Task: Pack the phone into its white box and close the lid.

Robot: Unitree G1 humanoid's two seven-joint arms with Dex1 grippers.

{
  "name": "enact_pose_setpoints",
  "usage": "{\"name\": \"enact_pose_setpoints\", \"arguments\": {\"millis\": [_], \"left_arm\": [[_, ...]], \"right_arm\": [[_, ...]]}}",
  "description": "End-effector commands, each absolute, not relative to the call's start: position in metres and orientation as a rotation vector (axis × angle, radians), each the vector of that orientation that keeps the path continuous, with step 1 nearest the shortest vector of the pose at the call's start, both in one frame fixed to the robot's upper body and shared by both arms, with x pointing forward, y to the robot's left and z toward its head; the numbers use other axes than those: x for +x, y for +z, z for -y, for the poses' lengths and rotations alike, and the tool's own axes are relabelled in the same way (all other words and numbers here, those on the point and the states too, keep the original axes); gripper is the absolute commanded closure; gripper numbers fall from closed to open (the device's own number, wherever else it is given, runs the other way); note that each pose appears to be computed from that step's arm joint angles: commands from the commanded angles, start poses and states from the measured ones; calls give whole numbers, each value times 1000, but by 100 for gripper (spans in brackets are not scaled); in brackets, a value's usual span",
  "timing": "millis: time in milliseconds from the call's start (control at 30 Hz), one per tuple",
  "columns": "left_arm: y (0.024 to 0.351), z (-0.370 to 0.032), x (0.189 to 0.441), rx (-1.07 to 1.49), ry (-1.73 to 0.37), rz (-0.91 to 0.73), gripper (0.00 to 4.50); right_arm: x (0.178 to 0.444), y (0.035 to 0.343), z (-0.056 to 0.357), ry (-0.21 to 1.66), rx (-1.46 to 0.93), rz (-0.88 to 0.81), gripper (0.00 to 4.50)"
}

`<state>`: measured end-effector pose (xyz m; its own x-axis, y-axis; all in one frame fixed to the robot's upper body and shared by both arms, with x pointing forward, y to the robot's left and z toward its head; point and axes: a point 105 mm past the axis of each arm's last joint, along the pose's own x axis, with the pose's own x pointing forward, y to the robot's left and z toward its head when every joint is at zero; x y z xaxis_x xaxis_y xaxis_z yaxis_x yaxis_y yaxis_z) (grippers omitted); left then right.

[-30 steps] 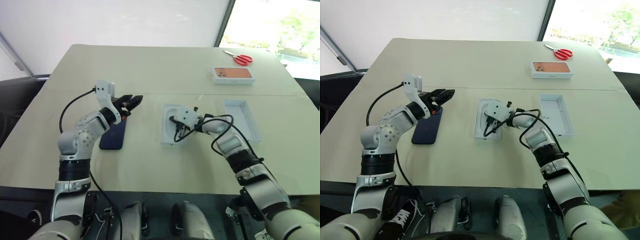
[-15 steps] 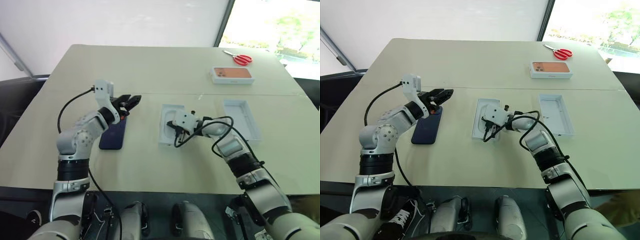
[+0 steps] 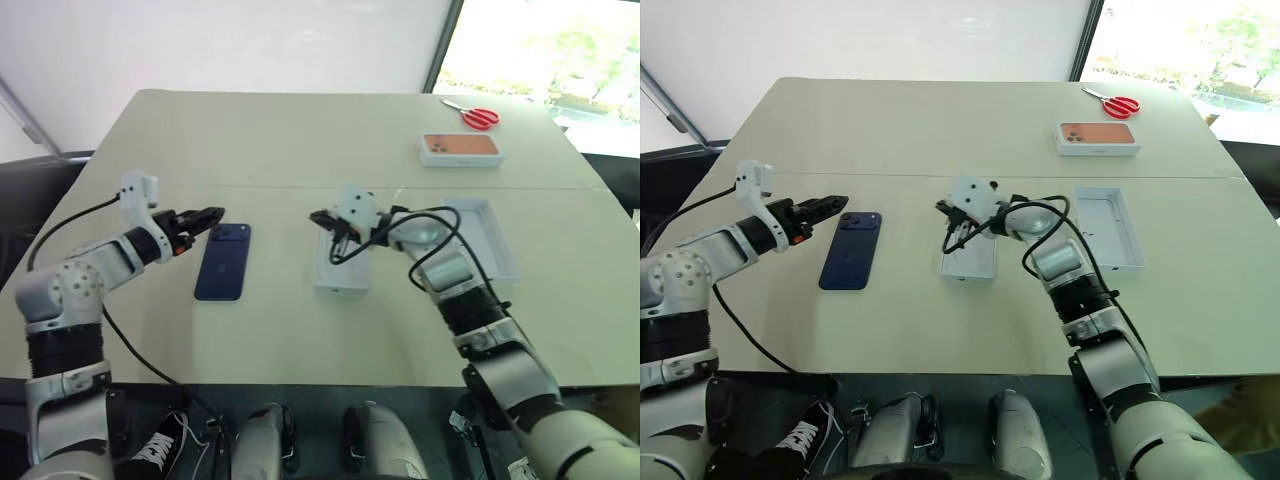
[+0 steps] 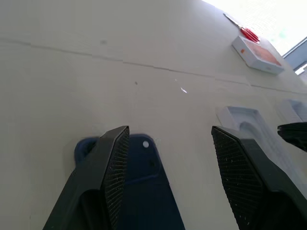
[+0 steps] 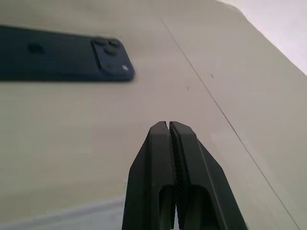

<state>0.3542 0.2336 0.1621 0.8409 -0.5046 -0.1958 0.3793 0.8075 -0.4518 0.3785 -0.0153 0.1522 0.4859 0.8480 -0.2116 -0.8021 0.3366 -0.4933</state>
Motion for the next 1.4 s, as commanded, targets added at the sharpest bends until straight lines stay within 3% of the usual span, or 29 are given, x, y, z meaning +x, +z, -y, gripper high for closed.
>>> {"name": "enact_pose_setpoints", "arguments": {"millis": [33,267,600,1067,1400], "left_arm": [[153,-256,345,-428,-452,-390,160],[121,-272,334,-382,-429,-551,160],[77,-256,330,-409,-419,-744,160],[51,-200,322,-560,-537,-861,160],[57,-165,324,-625,-620,-857,160]], "right_arm": [[371,150,-14,1134,-625,120,439],[369,127,-60,1192,-680,35,439],[366,94,-65,1194,-765,-94,439],[362,89,-74,1215,-726,-150,439],[369,89,-64,1186,-753,-145,439]]}}
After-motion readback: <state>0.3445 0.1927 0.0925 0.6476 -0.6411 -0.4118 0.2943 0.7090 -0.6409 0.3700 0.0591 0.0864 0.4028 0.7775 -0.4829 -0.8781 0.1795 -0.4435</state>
